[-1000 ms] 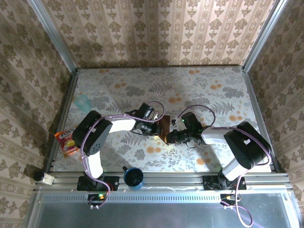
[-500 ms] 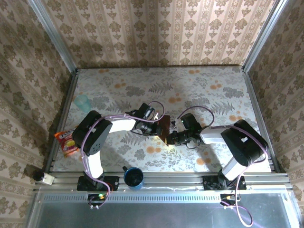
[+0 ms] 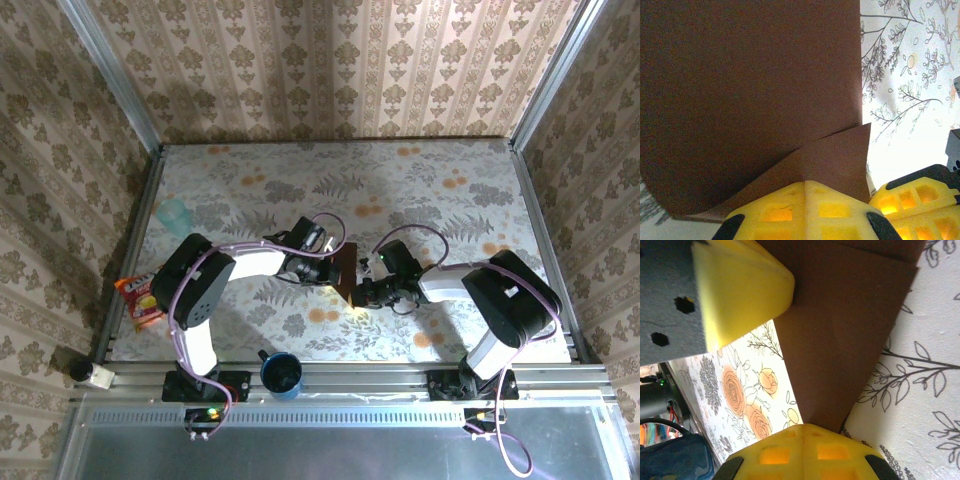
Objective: Fold a paper plane with a square sheet of paper (fold left side to right side)
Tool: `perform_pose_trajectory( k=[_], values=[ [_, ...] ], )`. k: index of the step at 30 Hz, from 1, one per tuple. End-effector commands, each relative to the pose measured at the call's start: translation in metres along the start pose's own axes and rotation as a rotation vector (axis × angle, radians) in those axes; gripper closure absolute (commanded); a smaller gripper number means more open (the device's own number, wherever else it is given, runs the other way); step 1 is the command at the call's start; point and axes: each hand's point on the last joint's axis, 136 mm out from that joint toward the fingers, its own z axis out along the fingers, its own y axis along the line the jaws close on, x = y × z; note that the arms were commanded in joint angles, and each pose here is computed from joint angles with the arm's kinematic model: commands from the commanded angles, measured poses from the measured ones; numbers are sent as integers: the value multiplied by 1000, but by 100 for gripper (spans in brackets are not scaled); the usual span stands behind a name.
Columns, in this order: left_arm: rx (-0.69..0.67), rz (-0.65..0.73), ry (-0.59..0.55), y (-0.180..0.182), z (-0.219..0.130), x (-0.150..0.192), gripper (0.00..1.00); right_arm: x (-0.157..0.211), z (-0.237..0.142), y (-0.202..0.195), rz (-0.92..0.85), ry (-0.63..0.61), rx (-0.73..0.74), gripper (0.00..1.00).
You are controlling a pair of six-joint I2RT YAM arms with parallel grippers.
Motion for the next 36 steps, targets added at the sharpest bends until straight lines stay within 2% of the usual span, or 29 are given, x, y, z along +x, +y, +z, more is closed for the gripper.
perform_pose_trajectory(
  k=[1, 8, 20, 36],
  values=[
    [0, 34, -71, -13, -21, -10, 98, 26, 0, -33, 38, 85, 150, 96],
    [59, 67, -135, -33, -38, -5, 99, 36, -1, -51, 62, 114, 232, 100],
    [128, 52, -107, -47, -8, 14, 100, 42, 1, -63, 93, 132, 276, 100],
    [1, -4, -60, -9, 16, 27, 100, 47, 2, -66, 96, 166, 294, 100]
  ],
)
